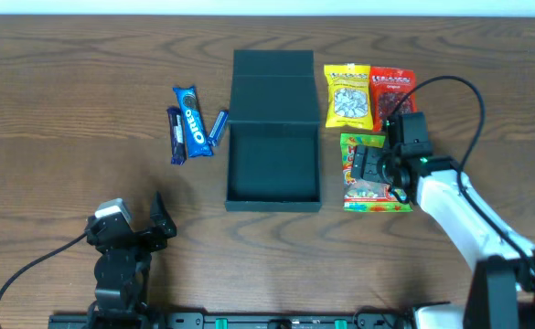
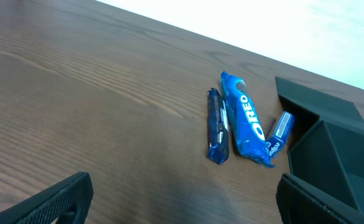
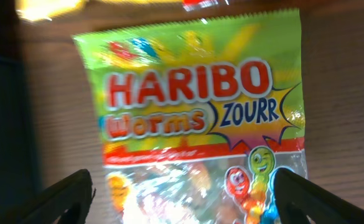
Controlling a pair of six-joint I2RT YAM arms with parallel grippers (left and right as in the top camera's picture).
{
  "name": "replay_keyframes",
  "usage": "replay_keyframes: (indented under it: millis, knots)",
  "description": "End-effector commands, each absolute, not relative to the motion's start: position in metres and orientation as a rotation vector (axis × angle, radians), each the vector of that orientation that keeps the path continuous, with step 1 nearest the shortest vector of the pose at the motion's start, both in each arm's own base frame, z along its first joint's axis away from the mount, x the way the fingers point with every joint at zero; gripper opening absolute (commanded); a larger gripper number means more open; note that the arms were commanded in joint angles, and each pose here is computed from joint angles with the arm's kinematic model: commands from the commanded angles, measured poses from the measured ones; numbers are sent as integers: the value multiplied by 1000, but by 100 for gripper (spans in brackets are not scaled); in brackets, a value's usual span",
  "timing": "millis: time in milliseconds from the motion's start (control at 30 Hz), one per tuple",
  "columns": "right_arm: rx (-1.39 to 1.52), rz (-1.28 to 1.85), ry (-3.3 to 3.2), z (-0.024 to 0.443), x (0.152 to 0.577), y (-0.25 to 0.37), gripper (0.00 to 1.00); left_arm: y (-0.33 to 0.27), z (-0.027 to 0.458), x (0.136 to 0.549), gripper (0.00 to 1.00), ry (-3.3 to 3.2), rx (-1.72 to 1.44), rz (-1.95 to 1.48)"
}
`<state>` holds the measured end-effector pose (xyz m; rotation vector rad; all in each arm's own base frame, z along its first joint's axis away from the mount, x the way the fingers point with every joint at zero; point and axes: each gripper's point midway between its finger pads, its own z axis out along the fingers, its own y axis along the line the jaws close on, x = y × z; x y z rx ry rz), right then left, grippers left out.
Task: Pack container
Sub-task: 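Reach the right gripper to the green Haribo bag and grasp it, then carry the Haribo bag left and lower it into the green box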
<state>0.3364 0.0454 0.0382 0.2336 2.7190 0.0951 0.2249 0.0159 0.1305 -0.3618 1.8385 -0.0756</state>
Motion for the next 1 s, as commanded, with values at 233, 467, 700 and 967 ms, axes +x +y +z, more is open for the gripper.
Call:
replay_keyframes:
  millis: [233, 467, 700, 967]
  knots:
    - [205, 0, 2811, 0, 335, 43, 72, 16, 120, 225, 95, 1862, -351, -63]
    - [204, -16, 2860, -15, 328, 42, 27, 16, 120, 225, 95, 1862, -351, -63]
    - [205, -19, 2885, -16, 323, 42, 1, 16, 120, 225, 95, 1862, -351, -63]
    - [169, 269, 2895, -4, 320, 75, 1, 16, 120, 225, 95, 1862, -351, -63]
